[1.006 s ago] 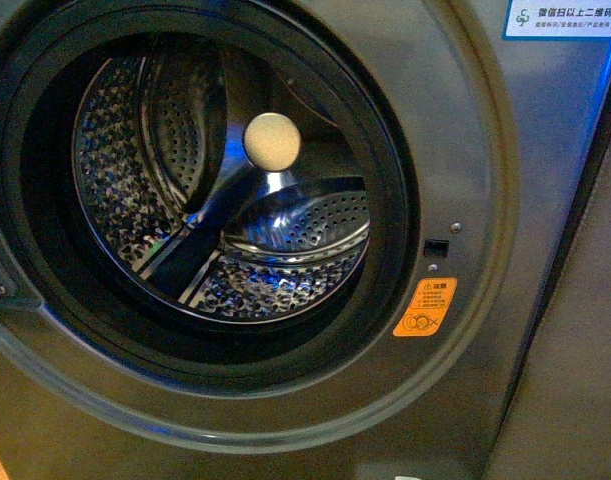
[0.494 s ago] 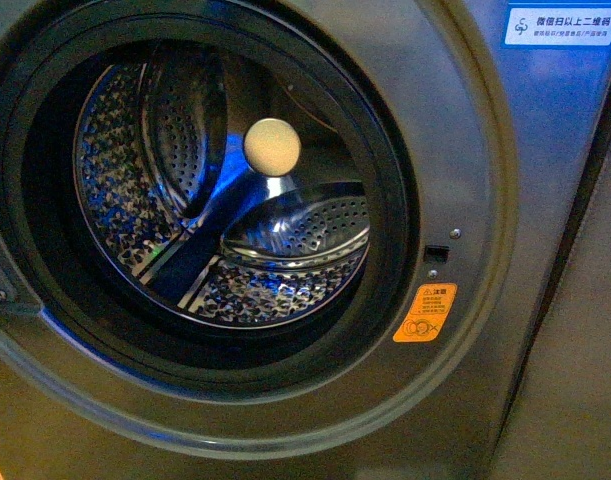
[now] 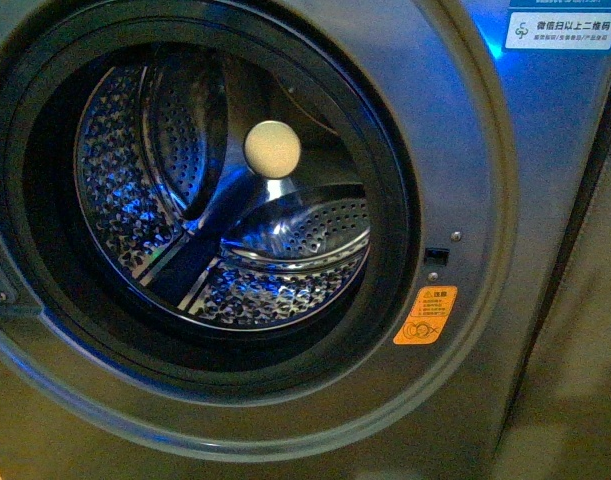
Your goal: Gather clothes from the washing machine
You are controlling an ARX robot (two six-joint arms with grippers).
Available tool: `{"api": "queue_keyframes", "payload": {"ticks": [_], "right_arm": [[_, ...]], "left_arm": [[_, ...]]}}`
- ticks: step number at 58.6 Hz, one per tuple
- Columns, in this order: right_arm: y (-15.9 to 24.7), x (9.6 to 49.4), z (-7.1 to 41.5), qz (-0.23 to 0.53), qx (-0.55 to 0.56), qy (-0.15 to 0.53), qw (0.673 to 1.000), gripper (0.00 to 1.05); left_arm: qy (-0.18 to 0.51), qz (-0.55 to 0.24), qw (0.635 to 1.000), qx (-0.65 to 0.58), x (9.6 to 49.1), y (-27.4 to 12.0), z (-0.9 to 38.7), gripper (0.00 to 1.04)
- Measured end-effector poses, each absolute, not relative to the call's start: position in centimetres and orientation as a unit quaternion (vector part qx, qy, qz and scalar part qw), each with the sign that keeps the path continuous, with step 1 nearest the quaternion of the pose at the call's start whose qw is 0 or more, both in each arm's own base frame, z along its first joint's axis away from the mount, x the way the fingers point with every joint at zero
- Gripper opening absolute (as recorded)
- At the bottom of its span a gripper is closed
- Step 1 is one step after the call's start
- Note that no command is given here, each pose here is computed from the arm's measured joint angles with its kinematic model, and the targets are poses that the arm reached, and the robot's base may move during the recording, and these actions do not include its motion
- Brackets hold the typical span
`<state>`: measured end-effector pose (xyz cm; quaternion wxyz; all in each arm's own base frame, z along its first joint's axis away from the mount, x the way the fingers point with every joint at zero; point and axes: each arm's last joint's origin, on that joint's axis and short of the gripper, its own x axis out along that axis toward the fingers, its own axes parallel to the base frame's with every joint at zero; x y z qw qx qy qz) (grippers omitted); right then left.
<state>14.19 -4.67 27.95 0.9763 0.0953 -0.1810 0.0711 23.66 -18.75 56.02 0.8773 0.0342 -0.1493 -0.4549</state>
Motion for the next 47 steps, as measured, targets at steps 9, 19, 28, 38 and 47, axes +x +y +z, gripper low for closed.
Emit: {"api": "queue_keyframes", "payload": {"ticks": [9, 19, 28, 38, 47], "right_arm": [[-2.5, 14.3, 22.7, 0.032, 0.090, -0.111, 0.989, 0.92], [-1.5, 13.3, 20.5, -0.003, 0.023, 0.001, 1.000, 0.59], [-0.3, 12.5, 19.2, -0.008, 0.005, 0.002, 1.000, 0.20], [0.0, 12.0, 18.5, -0.001, 0.002, 0.001, 1.000, 0.03], [0.0, 11.6, 18.0, -0.001, 0.001, 0.000, 1.000, 0.02]], "left_arm": [[-0.150, -0.455, 0.877, 0.034, 23.6, -18.7, 56.1, 0.98], [-0.150, -0.455, 0.877, 0.034, 23.6, -18.7, 56.1, 0.98], [-0.120, -0.403, 0.907, 0.018, 23.4, -19.0, 56.3, 0.98], [-0.078, -0.151, 0.985, -0.001, 23.9, -16.8, 57.9, 0.98], [-0.092, -0.060, 0.994, -0.008, 23.1, -12.3, 58.6, 0.98]]}}
